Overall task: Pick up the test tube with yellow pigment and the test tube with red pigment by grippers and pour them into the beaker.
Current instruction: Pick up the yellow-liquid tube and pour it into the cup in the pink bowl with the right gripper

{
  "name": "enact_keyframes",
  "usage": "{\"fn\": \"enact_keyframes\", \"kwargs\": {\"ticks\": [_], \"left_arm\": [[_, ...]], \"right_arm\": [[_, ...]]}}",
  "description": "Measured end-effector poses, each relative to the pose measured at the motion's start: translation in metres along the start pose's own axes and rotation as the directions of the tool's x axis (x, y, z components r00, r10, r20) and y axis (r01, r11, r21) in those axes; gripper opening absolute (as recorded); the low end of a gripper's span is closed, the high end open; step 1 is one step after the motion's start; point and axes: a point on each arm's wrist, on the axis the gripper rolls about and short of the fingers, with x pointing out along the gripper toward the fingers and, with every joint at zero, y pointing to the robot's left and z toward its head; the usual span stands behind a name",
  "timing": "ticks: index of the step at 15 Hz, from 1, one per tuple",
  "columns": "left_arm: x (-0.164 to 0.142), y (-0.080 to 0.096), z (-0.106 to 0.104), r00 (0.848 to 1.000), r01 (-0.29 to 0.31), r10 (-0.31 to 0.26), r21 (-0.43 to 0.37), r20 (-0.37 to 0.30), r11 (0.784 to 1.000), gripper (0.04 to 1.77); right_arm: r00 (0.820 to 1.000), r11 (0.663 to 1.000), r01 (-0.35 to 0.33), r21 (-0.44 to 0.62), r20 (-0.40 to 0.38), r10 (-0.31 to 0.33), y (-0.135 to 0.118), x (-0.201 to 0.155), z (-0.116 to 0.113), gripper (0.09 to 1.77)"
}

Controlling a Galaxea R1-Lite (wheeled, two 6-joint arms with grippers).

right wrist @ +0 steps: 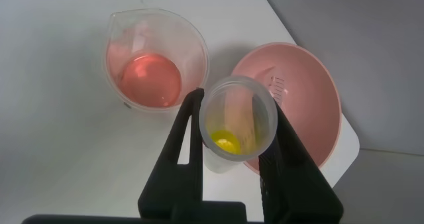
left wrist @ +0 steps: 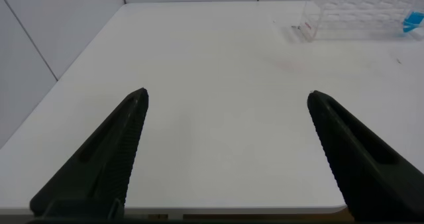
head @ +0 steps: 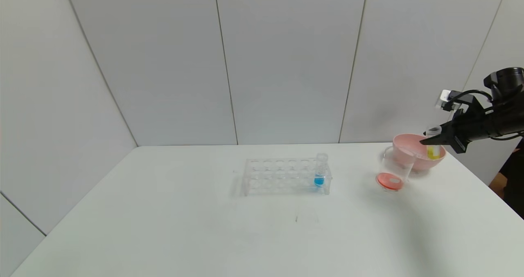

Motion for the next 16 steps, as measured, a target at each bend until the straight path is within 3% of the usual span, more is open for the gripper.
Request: {"fn": "enact_keyframes", "kwargs": {"ticks": [2, 10, 16], "left_arm": [[0.0, 0.0, 0.0, 1.0, 0.0, 0.0, 0.0, 0.0, 1.0, 1.72], [0.0, 0.0, 0.0, 1.0, 0.0, 0.0, 0.0, 0.0, 1.0, 1.72], [0.0, 0.0, 0.0, 1.0, 0.0, 0.0, 0.0, 0.0, 1.0, 1.72]], "right_arm": [[0.999, 1.0, -0.028, 0.0, -0.019, 0.028, 0.004, -0.002, -0.001, 0.54], [0.995, 0.991, -0.015, -0.133, -0.103, 0.001, 0.007, 0.0, 0.006, 0.54], [0.971, 0.959, -0.028, -0.283, -0.236, -0.041, 0.009, 0.0, 0.02, 0.54]]}}
